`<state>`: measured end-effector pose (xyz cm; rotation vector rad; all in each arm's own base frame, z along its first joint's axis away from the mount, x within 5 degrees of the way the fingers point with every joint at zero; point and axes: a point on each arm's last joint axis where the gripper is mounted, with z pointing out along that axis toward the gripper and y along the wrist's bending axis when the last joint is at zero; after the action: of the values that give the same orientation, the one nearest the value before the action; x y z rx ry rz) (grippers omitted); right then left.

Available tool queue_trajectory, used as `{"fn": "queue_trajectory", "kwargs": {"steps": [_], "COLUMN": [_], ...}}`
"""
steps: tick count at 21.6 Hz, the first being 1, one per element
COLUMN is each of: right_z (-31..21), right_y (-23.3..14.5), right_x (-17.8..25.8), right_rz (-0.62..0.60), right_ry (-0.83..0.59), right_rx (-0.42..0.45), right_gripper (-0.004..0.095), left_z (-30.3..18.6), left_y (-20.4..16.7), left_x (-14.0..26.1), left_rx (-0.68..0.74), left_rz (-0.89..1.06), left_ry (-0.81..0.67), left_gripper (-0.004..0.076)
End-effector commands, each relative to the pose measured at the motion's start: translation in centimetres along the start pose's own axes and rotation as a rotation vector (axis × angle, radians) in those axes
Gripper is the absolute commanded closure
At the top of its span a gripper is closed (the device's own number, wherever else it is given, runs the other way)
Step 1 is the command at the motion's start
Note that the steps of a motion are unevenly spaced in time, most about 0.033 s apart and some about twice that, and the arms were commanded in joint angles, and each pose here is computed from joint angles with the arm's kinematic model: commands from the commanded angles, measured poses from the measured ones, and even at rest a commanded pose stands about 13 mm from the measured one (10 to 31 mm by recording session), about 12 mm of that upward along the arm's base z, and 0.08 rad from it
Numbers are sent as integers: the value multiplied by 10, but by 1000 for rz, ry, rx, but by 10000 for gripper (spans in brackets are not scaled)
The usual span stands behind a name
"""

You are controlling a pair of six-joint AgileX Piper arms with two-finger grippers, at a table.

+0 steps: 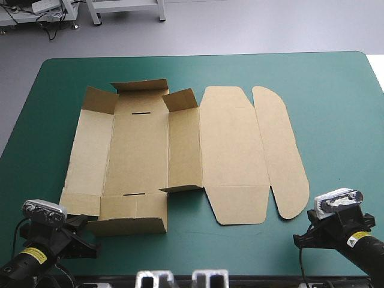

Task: Fold the box

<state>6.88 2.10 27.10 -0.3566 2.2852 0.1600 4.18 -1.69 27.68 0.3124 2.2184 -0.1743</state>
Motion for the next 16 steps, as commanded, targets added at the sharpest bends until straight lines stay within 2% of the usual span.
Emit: {"fn": "queue_trajectory", "kwargs": {"steps": [1, 8, 10, 16], "right_z": [-4, -4, -4, -4], "right_y": [-1, -1, -1, -1], "right_x": [-11, -11, -12, -13], "right_rz": [3, 3, 3, 3], "right_ry": [-74, -76, -84, -93], "right_rx": [6, 7, 9, 12], "right_gripper": [923, 923, 923, 923], "left_z": [-6, -13, -26, -50], "left_y": [-1, -1, 0, 3], "left_x": [-13, -19, -34, -100], "left_rx": [7, 2, -15, -25], "left_rz": [-7, -1, 14, 10], "left_ry": [-78, -104, -144, -119], "left_gripper": [734, 734, 734, 734]}}
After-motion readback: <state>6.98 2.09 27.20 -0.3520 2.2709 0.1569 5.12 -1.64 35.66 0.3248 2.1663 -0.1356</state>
